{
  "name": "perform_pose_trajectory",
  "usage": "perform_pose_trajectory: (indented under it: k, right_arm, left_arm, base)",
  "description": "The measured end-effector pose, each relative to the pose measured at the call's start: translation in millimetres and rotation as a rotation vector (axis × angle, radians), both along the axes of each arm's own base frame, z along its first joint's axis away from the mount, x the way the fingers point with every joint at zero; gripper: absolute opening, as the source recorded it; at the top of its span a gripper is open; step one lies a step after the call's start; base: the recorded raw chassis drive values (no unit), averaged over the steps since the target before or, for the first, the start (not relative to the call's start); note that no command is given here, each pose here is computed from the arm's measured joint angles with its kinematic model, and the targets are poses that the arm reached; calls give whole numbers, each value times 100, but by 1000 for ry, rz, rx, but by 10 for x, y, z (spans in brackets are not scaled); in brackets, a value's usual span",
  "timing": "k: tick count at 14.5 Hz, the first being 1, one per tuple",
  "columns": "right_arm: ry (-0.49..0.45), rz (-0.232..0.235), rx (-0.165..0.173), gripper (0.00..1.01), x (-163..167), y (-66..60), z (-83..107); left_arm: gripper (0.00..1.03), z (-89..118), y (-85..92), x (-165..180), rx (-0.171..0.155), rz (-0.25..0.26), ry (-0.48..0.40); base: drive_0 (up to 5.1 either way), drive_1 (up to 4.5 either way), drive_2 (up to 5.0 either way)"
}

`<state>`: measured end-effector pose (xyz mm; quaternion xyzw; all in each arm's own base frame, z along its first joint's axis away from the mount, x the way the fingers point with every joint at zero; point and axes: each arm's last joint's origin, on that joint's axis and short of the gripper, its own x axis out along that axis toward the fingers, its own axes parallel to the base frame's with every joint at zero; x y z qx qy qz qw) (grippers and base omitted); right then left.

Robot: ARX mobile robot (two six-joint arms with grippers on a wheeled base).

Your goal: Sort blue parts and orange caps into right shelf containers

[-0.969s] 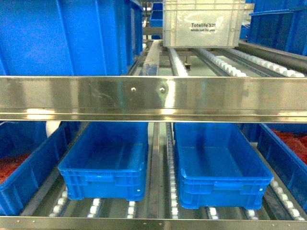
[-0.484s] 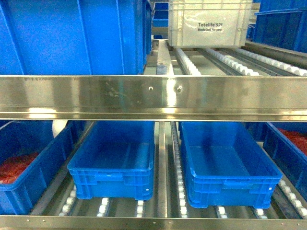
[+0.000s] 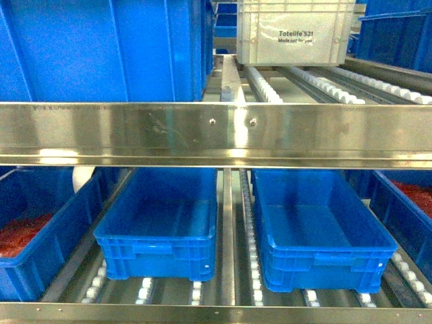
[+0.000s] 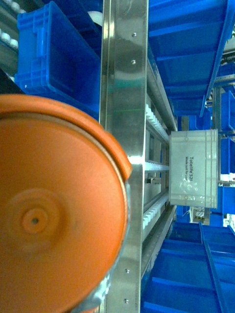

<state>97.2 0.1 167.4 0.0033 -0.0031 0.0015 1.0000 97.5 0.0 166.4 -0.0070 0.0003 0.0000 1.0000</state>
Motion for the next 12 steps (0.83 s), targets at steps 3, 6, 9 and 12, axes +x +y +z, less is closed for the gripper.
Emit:
perform_pose_trajectory:
  k: [3, 6, 9, 12]
  right_arm:
    - [4, -3, 0, 44, 0, -1, -4]
    - [4, -3, 0, 44, 0, -1, -4]
    - [4, -2, 0, 44, 0, -1, -4]
    - [5, -3, -1, 44, 0, -1, -4]
  left_arm:
    - [41, -1, 0, 0, 0, -1, 1]
    - [40, -3, 0, 0, 2, 0, 3]
    - [40, -3, 0, 0, 4, 0, 3]
    - [40, -4, 0, 0, 4, 0, 4]
  base:
    - [0, 0, 0]
    - [0, 0, 0]
    - [0, 0, 0]
    - [0, 0, 0]
